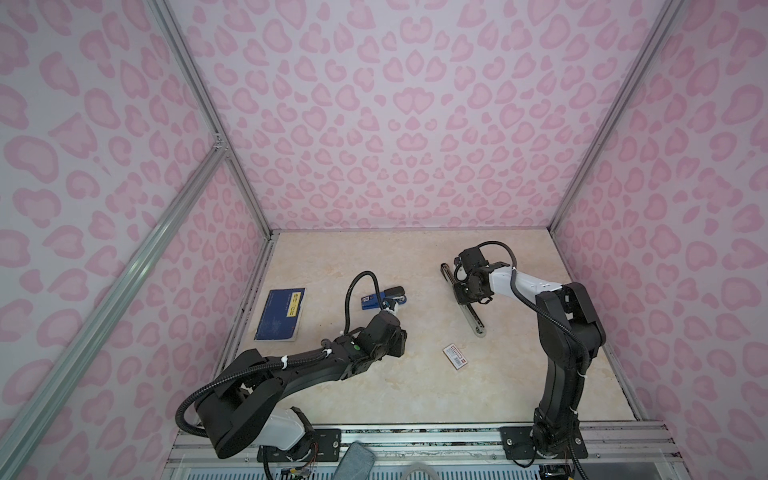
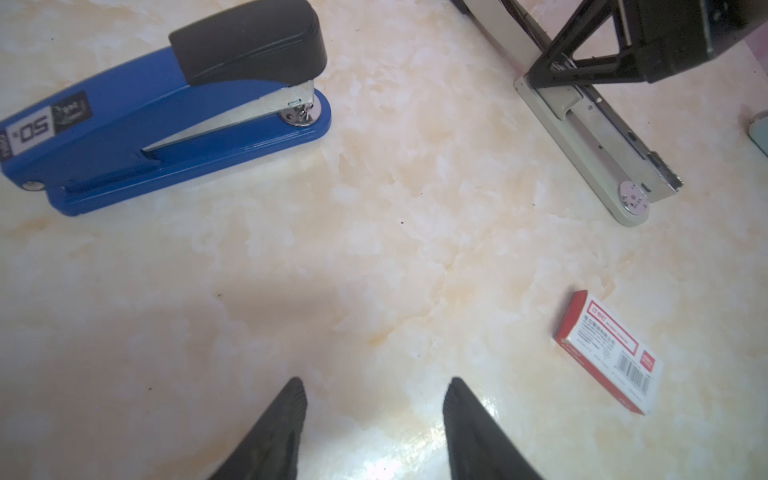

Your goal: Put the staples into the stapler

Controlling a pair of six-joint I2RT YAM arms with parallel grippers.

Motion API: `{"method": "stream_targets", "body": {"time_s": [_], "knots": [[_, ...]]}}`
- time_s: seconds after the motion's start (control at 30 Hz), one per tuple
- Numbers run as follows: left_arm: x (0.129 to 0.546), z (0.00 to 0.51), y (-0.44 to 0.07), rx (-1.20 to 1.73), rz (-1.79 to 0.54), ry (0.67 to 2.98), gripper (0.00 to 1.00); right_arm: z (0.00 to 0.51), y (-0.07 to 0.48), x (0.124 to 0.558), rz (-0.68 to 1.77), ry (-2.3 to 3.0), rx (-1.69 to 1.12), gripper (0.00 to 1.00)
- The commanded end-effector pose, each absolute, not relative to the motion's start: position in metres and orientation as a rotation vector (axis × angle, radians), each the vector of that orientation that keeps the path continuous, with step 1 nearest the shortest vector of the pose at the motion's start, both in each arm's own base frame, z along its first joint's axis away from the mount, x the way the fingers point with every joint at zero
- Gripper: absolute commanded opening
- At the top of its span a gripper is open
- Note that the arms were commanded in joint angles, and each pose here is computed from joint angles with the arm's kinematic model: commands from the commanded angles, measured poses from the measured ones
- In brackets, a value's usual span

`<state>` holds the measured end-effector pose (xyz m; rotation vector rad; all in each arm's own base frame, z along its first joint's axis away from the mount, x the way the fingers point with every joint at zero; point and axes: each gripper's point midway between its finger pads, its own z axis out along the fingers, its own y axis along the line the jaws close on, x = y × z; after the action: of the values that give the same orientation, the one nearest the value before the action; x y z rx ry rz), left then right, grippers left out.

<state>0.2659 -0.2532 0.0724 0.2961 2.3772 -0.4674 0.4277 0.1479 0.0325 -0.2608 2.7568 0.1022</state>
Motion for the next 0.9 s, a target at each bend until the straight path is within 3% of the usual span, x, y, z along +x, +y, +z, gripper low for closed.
{"method": "stream_targets", "body": {"time_s": [0.0, 0.37, 0.7, 0.87], "knots": [[0.267, 0.075, -0.251, 0.276, -0.464, 2.374, 0.57, 0.031, 0.157, 0.434, 0.173, 2.773, -0.094, 0.19], [0.268, 0.078, -0.245, 0.252, -0.446, 2.365, 0.58, 0.038, 0.205, 0.451, 0.197, 2.722, 0.083, 0.19], [0.265, 0.078, -0.238, 0.233, -0.437, 2.359, 0.58, 0.044, 0.184, 0.465, 0.094, 2.645, 0.261, 0.21], [0.267, 0.080, -0.237, 0.231, -0.431, 2.357, 0.58, 0.050, 0.186, 0.467, 0.116, 2.638, 0.263, 0.38]]}}
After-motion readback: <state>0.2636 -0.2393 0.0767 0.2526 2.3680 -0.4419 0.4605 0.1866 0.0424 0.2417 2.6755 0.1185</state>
